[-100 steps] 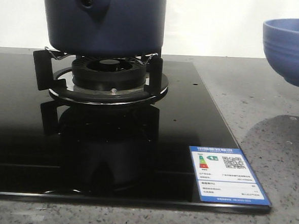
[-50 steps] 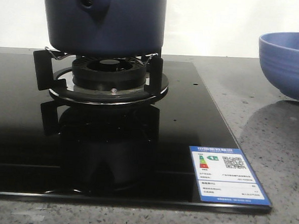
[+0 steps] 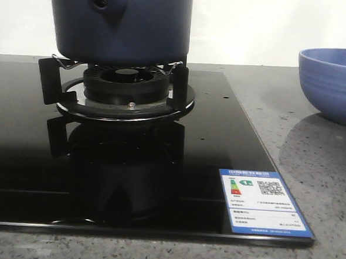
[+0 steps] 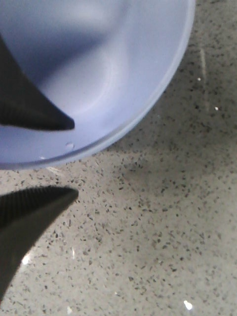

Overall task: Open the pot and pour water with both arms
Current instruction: 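Lower the bowl back onto the counter and open the right gripper, then lower the glass lid onto the pot and release the knob with left gripper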

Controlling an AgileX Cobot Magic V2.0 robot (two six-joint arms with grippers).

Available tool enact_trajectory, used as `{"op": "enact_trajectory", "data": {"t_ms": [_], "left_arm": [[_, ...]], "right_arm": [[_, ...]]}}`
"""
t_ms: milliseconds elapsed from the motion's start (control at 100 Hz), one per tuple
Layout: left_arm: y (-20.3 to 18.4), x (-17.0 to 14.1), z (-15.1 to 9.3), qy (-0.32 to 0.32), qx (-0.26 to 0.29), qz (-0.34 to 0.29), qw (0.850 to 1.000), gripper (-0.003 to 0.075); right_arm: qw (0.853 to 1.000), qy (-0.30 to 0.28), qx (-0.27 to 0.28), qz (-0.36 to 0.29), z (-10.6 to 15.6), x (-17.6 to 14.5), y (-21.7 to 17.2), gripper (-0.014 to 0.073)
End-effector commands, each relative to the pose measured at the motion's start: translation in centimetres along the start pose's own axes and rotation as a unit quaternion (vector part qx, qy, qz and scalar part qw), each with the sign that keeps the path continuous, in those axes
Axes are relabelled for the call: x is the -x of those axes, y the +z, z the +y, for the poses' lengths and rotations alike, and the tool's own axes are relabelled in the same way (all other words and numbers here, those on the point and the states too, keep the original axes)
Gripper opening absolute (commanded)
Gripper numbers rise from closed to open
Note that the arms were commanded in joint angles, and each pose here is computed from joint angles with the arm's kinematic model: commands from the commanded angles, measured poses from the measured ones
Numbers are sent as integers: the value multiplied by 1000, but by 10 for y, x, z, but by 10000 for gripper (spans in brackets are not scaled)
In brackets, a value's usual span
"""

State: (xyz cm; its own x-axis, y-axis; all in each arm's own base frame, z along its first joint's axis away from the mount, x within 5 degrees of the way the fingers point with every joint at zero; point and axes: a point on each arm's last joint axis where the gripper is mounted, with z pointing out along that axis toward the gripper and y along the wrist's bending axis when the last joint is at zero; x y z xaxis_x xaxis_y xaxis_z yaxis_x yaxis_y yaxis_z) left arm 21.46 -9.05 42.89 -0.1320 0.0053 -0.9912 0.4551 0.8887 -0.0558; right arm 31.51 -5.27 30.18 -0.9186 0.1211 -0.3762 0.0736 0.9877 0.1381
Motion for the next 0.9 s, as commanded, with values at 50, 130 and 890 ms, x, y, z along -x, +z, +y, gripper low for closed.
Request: {"op": "enact_trajectory", "data": {"t_ms": [50, 130, 890], "left_arm": [[-12, 22, -2, -11, 7, -63, 998, 368], [-12, 21, -3, -13, 2, -59, 998, 368], [77, -24, -46, 29, -41, -27, 998, 368]], "right_arm": [[998, -11, -2, -59, 6, 7, -41, 348], [995, -19, -1, -95, 11, 9, -68, 347], [974, -46, -7, -222, 34, -25, -167, 347]]}}
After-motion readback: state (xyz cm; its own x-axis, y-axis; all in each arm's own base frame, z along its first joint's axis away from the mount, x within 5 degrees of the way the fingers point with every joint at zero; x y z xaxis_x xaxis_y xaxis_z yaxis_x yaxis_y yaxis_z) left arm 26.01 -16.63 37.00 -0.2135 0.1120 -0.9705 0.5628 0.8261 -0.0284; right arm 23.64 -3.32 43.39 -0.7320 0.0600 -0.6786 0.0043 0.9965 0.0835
